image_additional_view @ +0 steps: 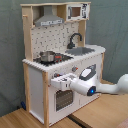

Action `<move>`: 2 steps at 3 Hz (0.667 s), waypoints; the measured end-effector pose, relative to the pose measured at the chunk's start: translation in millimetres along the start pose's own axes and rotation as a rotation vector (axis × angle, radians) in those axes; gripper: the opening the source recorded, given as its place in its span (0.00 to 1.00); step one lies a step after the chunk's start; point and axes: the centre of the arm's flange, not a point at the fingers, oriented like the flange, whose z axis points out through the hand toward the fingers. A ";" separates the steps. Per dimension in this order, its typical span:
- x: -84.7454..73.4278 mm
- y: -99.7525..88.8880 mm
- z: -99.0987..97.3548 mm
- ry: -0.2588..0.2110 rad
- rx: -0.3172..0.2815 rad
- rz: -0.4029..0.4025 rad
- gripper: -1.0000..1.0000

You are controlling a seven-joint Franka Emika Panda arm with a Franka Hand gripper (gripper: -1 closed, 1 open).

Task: Play with the kitchen

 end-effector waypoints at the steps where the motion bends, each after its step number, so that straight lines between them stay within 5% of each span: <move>1: 0.3 0.2 -0.2 0.001 0.000 0.103 0.00; 2: 0.5 0.5 -0.4 0.002 -0.001 0.204 0.00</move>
